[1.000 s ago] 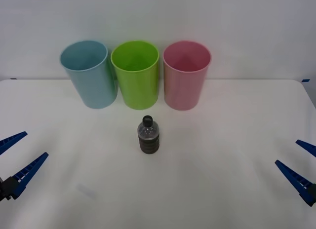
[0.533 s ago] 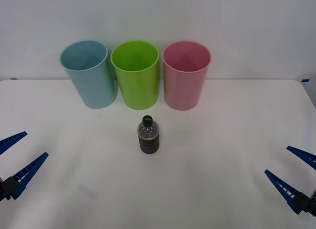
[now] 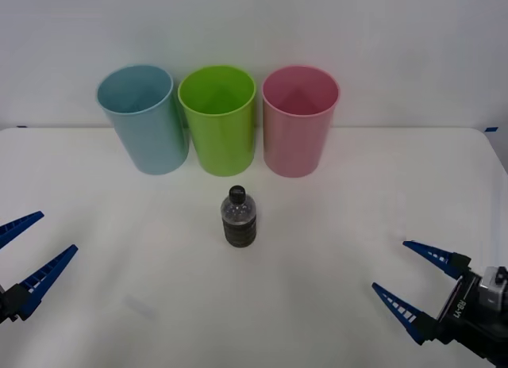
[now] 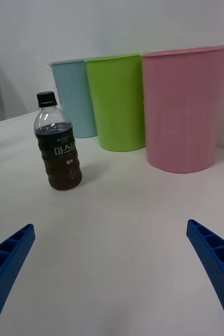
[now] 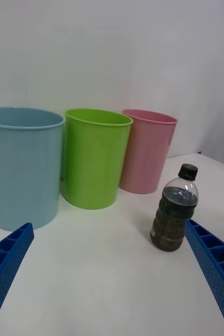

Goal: Grasp the object on the table and drop it into the matching bin: aluminum can to the light blue bin, PET bottle to the pink bin.

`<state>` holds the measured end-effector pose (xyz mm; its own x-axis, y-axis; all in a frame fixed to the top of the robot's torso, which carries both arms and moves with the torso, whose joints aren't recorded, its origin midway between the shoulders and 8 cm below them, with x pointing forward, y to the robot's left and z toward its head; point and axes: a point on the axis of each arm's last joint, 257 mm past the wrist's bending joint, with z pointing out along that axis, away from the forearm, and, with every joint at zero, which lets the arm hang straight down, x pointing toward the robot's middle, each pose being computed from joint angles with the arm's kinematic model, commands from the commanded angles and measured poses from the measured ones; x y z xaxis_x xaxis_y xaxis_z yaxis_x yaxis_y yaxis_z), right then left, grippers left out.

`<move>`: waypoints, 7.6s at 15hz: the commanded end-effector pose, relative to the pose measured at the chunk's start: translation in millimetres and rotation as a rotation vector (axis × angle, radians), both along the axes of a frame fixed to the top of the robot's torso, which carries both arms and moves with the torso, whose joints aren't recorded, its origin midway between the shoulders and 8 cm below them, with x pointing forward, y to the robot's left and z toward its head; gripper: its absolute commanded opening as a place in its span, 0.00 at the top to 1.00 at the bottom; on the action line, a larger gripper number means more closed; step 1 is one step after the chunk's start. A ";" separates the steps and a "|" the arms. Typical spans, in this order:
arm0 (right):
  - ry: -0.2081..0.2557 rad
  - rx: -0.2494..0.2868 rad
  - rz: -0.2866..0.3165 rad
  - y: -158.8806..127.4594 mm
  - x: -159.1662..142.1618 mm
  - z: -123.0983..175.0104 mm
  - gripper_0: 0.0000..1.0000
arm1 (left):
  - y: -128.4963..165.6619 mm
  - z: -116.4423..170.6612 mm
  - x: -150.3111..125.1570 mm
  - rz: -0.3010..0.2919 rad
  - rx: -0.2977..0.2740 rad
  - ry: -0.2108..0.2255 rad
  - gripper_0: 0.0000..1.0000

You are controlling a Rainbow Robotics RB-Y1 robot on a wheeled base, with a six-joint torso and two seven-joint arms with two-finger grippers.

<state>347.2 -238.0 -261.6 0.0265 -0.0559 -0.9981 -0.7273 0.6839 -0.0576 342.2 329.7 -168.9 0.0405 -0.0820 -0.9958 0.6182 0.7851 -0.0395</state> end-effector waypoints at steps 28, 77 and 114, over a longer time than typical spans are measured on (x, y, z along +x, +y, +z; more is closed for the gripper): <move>-0.006 -0.035 -0.019 216.3 89.2 -16.4 0.00 | 0.0 0.0 0.0 0.000 0.000 0.000 0.00; -0.080 0.158 -0.003 160.2 87.6 131.8 1.00 | 0.0 0.0 0.0 0.000 0.000 0.000 0.00; -0.181 0.241 -0.252 149.8 296.3 262.5 0.95 | 0.0 0.0 0.0 0.000 0.000 0.000 0.00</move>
